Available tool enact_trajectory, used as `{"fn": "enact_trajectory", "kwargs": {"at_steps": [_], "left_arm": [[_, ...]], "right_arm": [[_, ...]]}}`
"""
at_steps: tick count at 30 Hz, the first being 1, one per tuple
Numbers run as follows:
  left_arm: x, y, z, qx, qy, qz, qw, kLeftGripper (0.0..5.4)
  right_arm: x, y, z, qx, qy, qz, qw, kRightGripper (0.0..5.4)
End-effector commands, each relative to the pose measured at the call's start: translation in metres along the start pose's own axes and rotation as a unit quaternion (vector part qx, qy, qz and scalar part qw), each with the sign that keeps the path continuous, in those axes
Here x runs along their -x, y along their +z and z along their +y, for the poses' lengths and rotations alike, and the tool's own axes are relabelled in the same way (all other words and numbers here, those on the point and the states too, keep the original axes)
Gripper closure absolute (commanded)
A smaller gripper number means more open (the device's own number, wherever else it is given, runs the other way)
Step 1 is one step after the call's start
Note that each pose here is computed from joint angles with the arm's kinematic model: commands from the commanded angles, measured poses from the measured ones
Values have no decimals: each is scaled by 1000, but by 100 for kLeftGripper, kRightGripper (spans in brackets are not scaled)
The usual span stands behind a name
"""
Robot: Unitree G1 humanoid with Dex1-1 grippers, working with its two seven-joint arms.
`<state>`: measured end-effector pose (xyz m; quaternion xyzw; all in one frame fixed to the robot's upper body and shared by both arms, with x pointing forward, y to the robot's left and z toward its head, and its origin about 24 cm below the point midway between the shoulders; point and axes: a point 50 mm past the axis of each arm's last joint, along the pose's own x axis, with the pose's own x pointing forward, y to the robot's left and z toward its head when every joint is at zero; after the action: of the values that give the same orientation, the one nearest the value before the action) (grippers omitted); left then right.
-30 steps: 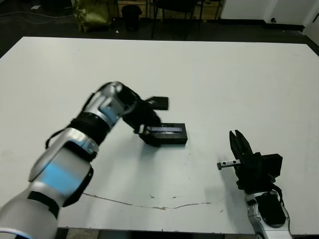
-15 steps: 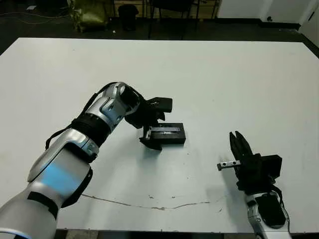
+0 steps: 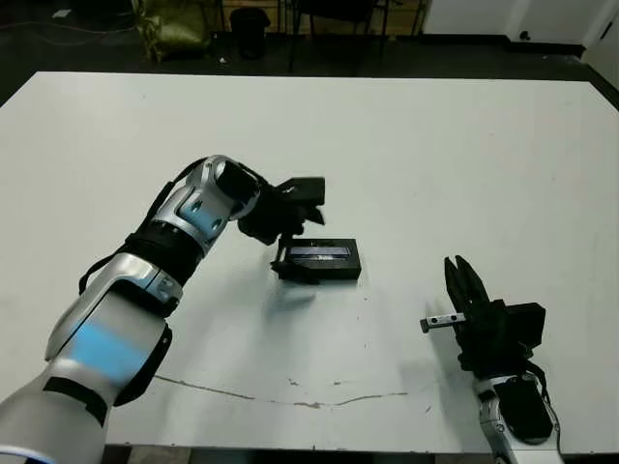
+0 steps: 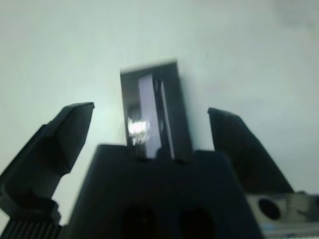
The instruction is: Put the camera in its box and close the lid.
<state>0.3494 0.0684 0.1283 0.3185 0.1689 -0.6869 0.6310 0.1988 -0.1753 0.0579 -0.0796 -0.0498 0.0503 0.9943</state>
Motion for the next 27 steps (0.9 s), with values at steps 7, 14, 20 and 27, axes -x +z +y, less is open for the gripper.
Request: {"fn": "enact_trajectory", "kwargs": {"at_steps": [7,14,20,27], "left_arm": [[-5,-5,-7,18,-29,-1,999,2],[-4,-14,-12,28,-28,-12,999,2],[14,-5,-13,98,119,-145,977,2],[43,8,-29,164,329,-313,876,138]], "right_arm": [[3,-4,0,-2,-4,19,1000,540],[3,-5,0,-9,-3,19,1000,540],[4,-4,0,-3,-6,17,1000,540],[3,-5,-1,-4,-11,16,1000,540]]}}
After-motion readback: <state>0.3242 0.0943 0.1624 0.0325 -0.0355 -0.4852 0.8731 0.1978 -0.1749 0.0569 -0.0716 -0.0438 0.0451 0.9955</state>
